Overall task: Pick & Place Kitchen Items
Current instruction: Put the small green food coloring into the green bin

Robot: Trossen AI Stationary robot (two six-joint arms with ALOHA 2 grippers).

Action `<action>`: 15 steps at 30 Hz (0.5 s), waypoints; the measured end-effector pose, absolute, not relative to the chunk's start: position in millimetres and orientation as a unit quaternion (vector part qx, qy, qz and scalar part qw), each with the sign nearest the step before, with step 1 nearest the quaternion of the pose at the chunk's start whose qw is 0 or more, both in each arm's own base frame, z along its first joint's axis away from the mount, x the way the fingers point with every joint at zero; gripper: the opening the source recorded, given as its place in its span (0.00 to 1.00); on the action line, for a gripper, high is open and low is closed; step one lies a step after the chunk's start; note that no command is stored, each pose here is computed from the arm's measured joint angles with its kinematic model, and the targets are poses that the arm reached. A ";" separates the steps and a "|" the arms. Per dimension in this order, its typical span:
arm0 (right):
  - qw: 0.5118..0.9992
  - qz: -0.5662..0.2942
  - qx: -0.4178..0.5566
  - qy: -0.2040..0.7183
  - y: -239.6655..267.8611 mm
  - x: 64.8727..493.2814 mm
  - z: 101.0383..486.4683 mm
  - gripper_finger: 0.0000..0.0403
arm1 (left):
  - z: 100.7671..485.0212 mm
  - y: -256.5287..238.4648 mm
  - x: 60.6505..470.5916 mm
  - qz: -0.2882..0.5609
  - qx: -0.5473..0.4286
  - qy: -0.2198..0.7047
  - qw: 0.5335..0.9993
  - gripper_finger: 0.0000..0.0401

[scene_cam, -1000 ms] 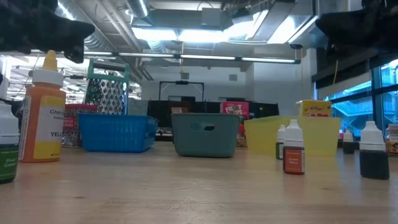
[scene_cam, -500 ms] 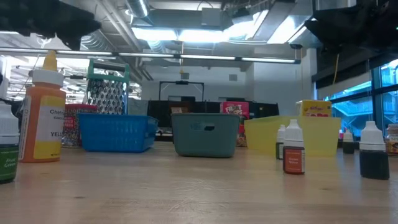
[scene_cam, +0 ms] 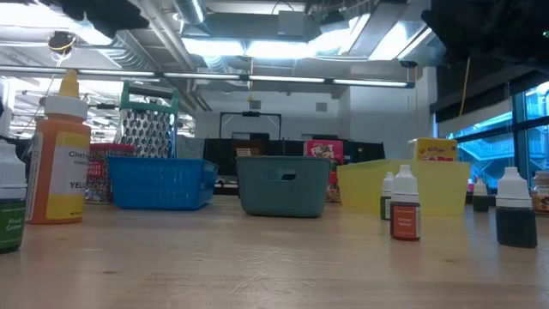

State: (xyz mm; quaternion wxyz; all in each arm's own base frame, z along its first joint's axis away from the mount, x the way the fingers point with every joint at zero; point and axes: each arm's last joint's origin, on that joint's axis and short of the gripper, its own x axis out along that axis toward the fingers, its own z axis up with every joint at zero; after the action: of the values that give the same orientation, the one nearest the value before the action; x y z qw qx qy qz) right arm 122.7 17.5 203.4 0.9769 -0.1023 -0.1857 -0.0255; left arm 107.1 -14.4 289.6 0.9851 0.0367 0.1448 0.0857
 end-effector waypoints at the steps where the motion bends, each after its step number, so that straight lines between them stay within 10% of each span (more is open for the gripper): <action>1: 0.976 -0.026 -0.102 -0.189 17.4 122.4 204.0 0.41 | 294.2 -14.1 107.0 0.088 0.046 0.140 0.985 0.38; 15: 0.993 -0.008 -0.048 -0.104 20.3 138.1 227.7 0.41 | 312.1 -13.8 102.9 0.076 0.028 0.104 0.991 0.38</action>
State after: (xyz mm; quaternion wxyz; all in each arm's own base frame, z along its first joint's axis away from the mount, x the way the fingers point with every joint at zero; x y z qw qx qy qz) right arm 138.1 20.3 227.7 0.9934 -0.0484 -0.1037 -0.0084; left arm 102.9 -13.8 312.1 0.9912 0.0281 0.1042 0.0762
